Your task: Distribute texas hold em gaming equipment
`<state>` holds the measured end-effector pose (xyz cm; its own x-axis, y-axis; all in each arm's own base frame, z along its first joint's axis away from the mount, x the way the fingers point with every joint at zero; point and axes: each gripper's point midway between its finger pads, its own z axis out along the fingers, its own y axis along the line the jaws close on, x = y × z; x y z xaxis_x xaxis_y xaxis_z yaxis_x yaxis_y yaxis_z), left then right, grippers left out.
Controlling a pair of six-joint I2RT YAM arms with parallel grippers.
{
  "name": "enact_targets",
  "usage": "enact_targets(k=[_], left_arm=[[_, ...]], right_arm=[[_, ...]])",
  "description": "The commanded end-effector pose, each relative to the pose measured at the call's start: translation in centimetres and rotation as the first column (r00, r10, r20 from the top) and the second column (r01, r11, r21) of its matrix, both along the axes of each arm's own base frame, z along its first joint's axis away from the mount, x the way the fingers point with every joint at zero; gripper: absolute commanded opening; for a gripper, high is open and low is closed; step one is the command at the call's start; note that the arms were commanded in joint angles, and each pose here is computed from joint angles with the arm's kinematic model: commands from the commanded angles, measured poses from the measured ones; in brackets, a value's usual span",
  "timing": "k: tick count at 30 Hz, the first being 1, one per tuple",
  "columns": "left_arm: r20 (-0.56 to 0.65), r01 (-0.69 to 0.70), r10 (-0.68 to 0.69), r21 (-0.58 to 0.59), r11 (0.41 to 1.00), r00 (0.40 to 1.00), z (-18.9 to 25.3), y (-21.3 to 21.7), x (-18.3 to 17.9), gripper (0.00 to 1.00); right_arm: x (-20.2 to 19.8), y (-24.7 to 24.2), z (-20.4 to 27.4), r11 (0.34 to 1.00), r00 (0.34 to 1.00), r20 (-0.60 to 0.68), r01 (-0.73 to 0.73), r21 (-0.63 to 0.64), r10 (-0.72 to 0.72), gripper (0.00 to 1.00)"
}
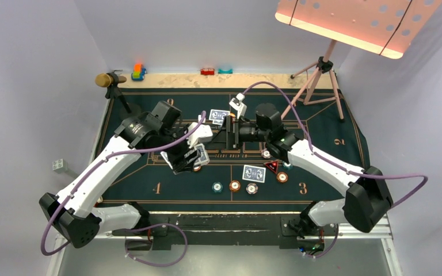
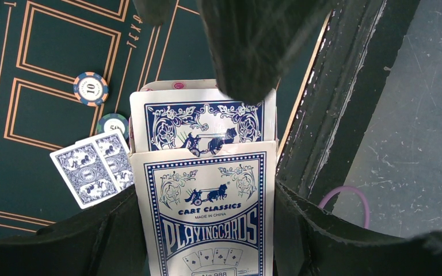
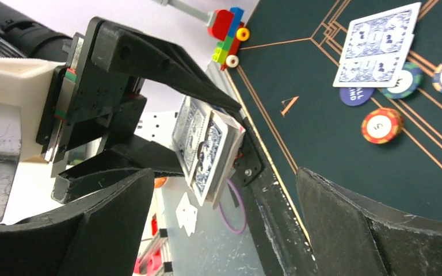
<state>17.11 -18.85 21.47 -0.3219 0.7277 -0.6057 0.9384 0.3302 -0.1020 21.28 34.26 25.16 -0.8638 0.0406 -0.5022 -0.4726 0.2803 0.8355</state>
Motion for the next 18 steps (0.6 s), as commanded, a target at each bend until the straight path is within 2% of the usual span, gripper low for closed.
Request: enact_targets(k=[1,12,18], left_arm=[[0.031,-0.001,0.003,-0.067,0.998,1.000,2.1,-1.1,0.6,0.00],[0.039,0.003,0.000,-0.083,0.997,0.999,2.6,-1.4,0.8,0.00],[0.047,0.003,0.001,-0.091,0.996,0.999,3.0,-1.2,0.5,0.00]], right_arm=[[-1.5,1.9,1.6,0.992,0.995,0.030,-0.099,0.077,0.097,0.99],[-2.3,4.5,0.0,0.987,0.988,0.003,-0.152,0.050,0.152,0.98],[-2.2,4.7,-1.7,0.988,0.987,-0.050,-0.154,0.016,0.154,0.83]])
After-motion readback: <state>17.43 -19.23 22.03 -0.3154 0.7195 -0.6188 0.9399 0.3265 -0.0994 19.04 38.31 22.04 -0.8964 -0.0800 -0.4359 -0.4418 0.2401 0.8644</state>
